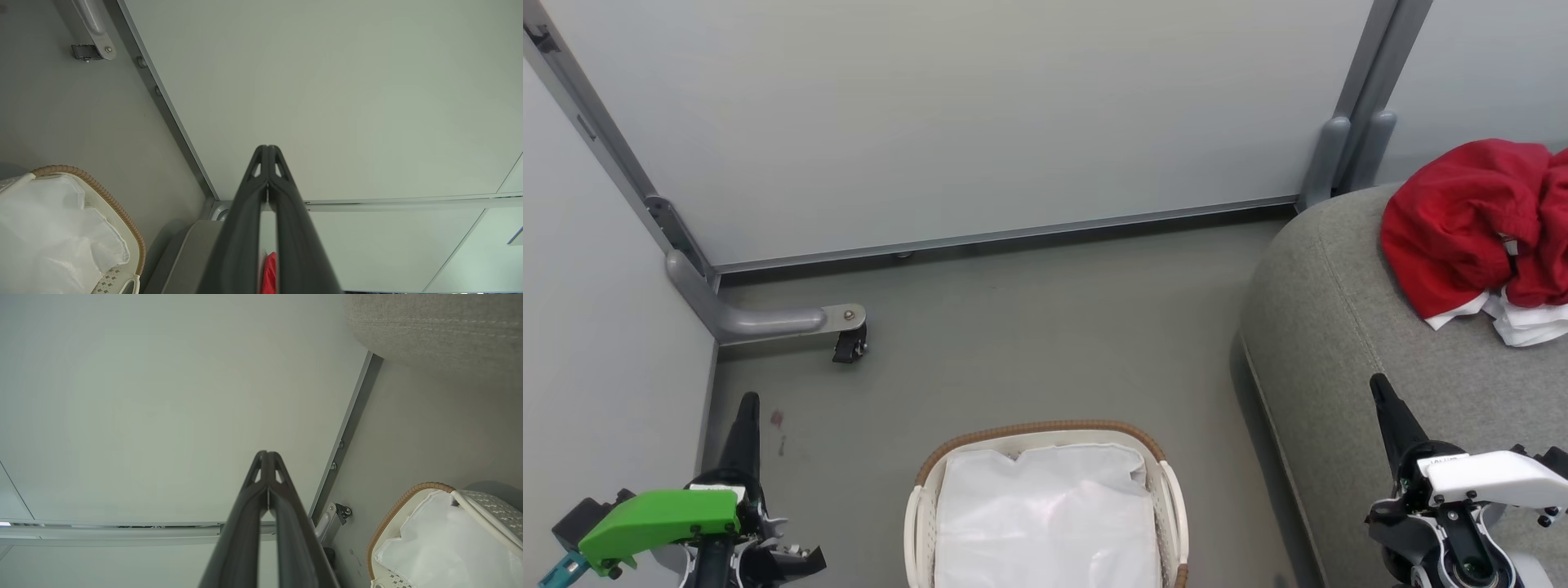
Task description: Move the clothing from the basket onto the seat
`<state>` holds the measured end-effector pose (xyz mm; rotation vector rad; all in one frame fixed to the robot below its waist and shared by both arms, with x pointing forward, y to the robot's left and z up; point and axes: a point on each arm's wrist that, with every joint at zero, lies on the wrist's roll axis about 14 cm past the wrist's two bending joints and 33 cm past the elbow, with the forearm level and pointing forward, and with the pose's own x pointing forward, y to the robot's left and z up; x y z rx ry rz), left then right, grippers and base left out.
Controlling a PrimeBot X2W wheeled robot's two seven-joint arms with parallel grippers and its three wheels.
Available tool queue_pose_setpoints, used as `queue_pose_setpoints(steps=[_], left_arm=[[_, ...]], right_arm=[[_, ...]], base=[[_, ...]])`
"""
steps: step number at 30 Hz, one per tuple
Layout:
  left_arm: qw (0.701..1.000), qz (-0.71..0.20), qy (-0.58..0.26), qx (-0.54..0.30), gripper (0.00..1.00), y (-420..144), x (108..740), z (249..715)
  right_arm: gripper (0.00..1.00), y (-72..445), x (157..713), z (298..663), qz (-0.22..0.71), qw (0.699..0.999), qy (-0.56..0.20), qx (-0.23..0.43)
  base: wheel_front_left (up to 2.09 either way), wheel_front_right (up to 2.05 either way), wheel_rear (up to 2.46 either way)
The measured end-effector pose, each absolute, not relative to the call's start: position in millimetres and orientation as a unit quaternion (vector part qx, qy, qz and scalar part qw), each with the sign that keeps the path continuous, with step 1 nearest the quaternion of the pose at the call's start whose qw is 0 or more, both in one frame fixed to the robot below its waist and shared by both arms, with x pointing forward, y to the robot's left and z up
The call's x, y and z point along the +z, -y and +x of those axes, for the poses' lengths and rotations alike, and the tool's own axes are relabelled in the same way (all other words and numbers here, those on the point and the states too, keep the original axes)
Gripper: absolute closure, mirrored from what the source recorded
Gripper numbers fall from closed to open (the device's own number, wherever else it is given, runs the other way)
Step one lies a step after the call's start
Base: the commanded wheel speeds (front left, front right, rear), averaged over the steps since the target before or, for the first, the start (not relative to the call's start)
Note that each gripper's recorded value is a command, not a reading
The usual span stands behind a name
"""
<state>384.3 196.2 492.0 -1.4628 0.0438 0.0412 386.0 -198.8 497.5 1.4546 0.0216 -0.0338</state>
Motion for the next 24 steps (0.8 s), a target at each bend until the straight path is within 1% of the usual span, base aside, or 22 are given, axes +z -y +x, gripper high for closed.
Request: queue_pose_setpoints(steps=[18, 24], left_arm=[[0.706, -0.708, -0.005, 0.005, 1.0, -199.1, 503.1, 387.3], [0.705, -0.709, -0.004, 0.004, 1.0, -199.2, 503.9, 387.6]], right_arm=[[1.0, 198.9, 503.6, 387.4, 0.708, 0.706, -0.004, -0.003], [1.0, 199.0, 504.0, 387.5, 0.709, 0.705, -0.004, -0.003]], base=[[0.0, 0.0, 0.0], [0.0, 0.0, 0.0]])
